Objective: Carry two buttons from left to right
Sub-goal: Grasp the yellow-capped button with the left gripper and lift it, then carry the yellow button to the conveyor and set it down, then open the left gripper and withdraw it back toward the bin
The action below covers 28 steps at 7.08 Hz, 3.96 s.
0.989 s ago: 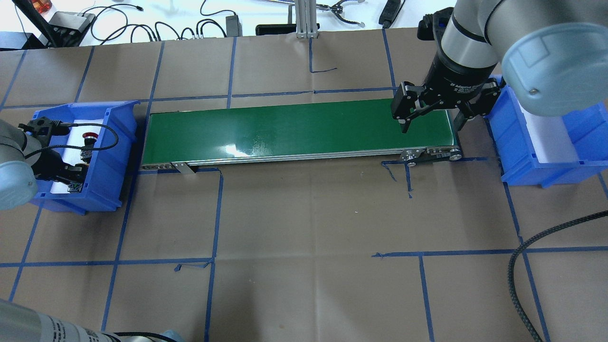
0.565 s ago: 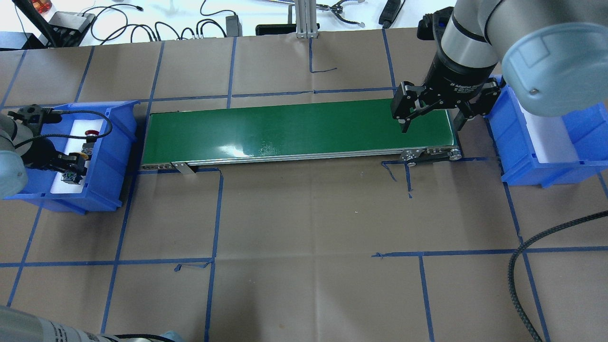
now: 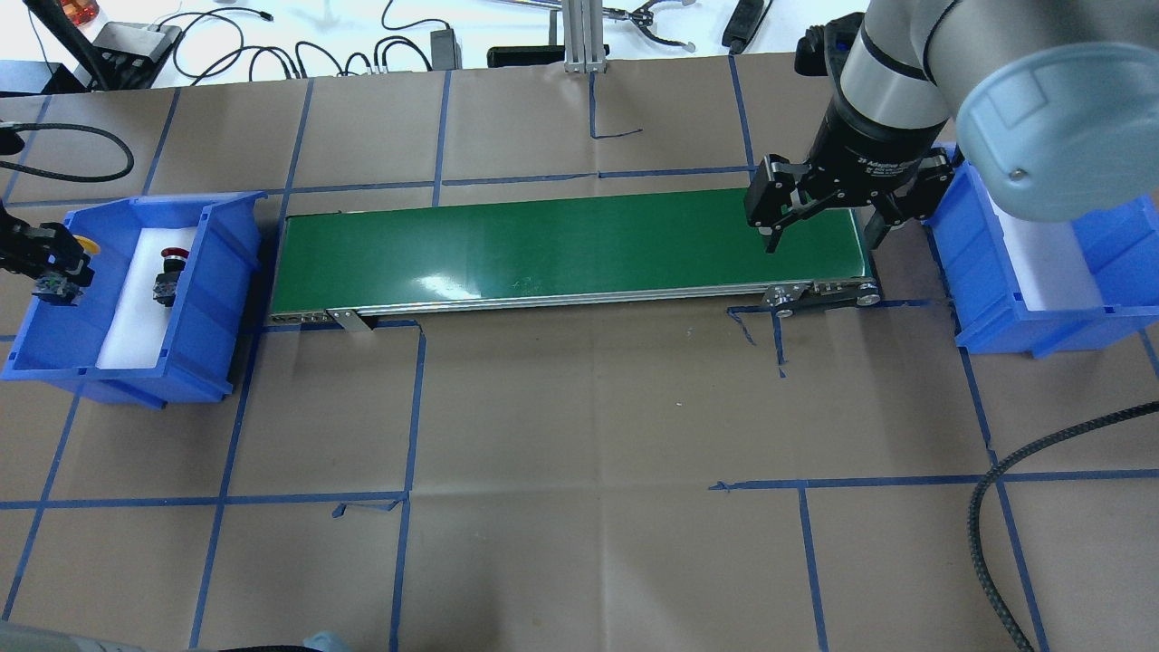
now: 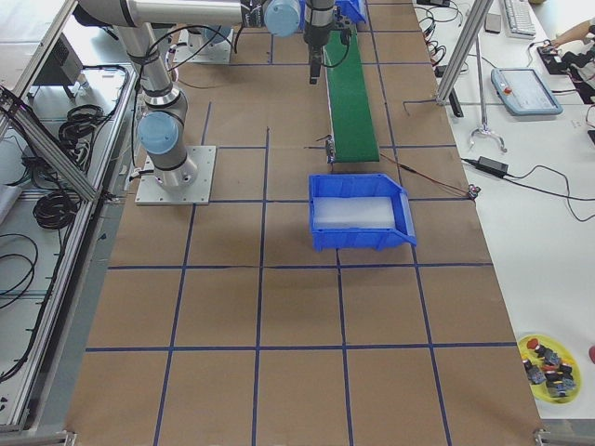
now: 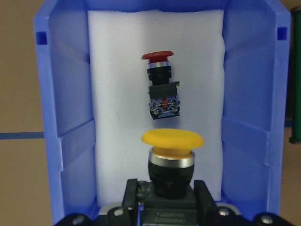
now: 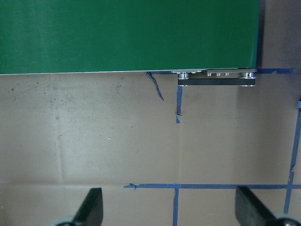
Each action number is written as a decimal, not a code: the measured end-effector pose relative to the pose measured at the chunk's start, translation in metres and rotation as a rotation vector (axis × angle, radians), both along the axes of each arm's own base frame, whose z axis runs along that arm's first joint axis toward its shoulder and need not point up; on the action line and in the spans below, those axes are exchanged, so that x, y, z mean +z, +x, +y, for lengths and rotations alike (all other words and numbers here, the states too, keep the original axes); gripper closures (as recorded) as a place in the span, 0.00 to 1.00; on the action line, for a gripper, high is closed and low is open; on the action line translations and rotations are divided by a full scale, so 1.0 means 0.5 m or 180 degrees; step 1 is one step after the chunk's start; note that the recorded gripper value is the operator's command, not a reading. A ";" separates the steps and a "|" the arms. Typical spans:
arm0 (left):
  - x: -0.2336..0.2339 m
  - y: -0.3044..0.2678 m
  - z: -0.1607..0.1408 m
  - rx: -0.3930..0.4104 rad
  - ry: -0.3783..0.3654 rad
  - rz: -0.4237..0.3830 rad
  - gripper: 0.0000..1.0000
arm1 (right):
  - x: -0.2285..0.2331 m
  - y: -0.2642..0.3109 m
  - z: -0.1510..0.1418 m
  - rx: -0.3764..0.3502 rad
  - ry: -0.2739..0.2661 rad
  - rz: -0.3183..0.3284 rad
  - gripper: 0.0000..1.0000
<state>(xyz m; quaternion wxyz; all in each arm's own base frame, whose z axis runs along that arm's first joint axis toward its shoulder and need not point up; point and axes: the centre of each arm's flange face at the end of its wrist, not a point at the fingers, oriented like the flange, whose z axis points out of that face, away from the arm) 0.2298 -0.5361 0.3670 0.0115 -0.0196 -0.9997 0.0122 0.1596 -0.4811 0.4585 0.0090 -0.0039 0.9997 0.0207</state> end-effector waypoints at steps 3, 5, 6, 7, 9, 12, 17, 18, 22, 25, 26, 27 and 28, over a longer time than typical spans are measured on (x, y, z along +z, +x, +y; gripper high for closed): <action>0.062 -0.178 -0.091 0.0038 -0.0065 -0.0062 0.99 | 0.000 0.001 0.000 0.0004 -0.0002 0.0000 0.00; 0.083 -0.381 -0.127 0.0141 -0.0089 -0.0052 0.99 | 0.000 0.002 0.001 0.0007 -0.0002 0.0001 0.00; 0.075 -0.473 -0.129 0.0182 -0.0065 -0.0036 1.00 | 0.000 0.002 0.001 0.0007 0.0002 0.0003 0.00; 0.052 -0.536 -0.127 0.0216 -0.0011 -0.0020 1.00 | -0.001 0.002 0.000 0.0006 0.0005 0.0005 0.00; -0.021 -0.590 -0.133 0.0369 0.0146 0.0007 1.00 | -0.001 0.001 0.000 0.0004 0.0006 0.0003 0.00; -0.135 -0.601 -0.152 0.0501 0.0176 0.0008 1.00 | -0.002 0.001 0.000 0.0004 0.0009 0.0005 0.00; -0.200 -0.647 -0.137 0.0505 0.0098 0.0002 0.12 | -0.002 0.002 0.001 0.0008 0.0011 0.0005 0.00; -0.204 -0.653 -0.139 0.0491 0.0071 0.0001 0.01 | -0.002 0.001 0.000 0.0006 0.0012 0.0005 0.00; -0.121 -0.648 -0.167 0.0453 -0.0148 0.0003 0.00 | -0.003 0.002 0.001 0.0008 0.0018 0.0006 0.00; 0.071 -0.647 -0.158 0.0366 -0.0121 0.0002 0.00 | -0.005 0.001 -0.001 0.0004 0.0023 0.0006 0.00; 0.121 -0.643 -0.140 0.0324 -0.0125 0.0000 0.00 | -0.006 0.001 -0.002 0.0003 0.0025 0.0006 0.00; 0.152 -0.629 -0.126 0.0290 -0.0124 -0.0004 0.00 | -0.006 0.001 -0.002 0.0004 0.0025 0.0006 0.00; 0.167 -0.594 -0.120 0.0260 -0.0110 -0.0010 0.00 | -0.007 0.001 -0.003 0.0006 0.0026 0.0006 0.00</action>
